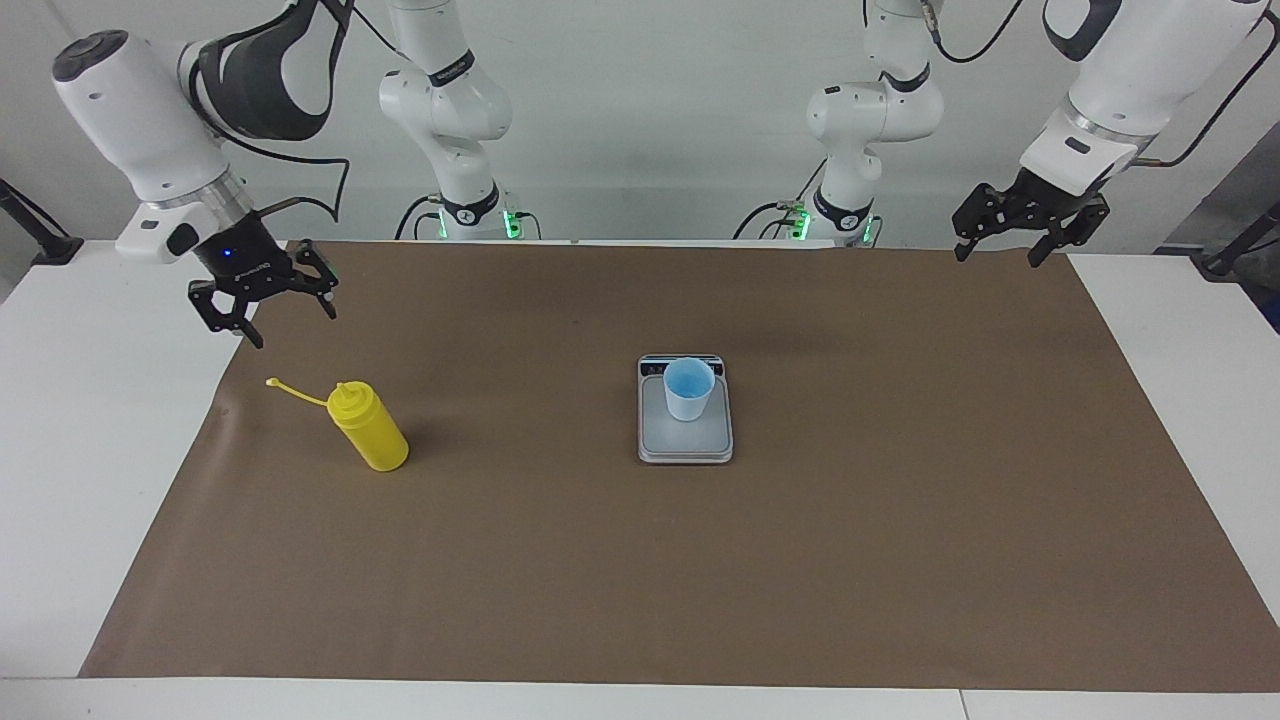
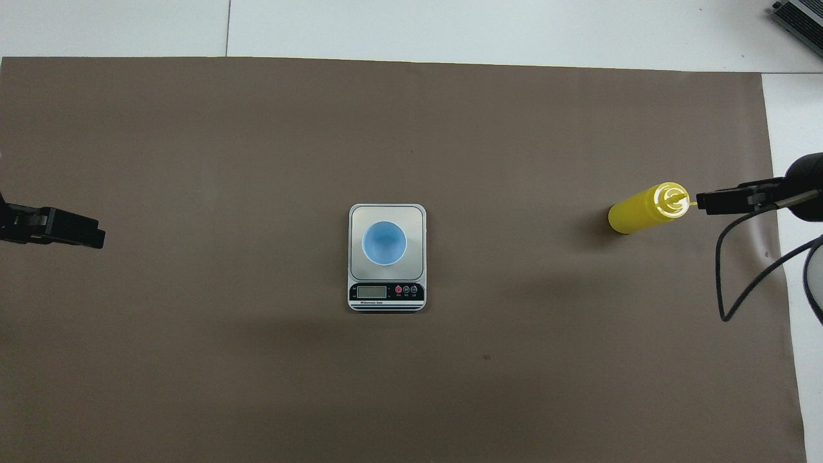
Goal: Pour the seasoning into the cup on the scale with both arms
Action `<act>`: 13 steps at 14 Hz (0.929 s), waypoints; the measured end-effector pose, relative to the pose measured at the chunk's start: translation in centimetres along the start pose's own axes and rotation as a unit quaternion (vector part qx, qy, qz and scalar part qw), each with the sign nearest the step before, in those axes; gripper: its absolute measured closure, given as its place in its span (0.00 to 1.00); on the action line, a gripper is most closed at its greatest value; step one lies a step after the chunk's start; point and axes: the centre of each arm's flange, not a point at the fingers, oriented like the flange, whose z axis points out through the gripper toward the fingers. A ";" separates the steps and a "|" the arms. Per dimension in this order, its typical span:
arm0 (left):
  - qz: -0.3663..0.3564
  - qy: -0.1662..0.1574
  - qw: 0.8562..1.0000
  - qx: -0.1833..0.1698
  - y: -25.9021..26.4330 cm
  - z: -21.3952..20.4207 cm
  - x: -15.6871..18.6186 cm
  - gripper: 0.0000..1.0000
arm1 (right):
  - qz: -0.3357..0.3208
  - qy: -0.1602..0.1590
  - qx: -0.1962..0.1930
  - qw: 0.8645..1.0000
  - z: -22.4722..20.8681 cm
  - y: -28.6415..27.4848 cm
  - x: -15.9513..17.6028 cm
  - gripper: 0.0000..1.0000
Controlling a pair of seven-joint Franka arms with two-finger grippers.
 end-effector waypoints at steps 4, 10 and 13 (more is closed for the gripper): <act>0.000 0.000 1.000 0.000 0.0 0.0 0.0 0.00 | 0.086 -0.013 -0.037 0.996 -2.9 -3.5 1.1 0.00; 0.000 0.000 1.000 0.000 0.0 0.0 0.0 0.00 | 0.097 -0.027 -0.047 0.994 -3.0 -5.1 1.7 0.00; 0.000 0.000 1.000 0.000 0.0 0.0 0.0 0.00 | 0.105 -0.046 -0.044 0.992 -1.7 -4.4 1.5 0.00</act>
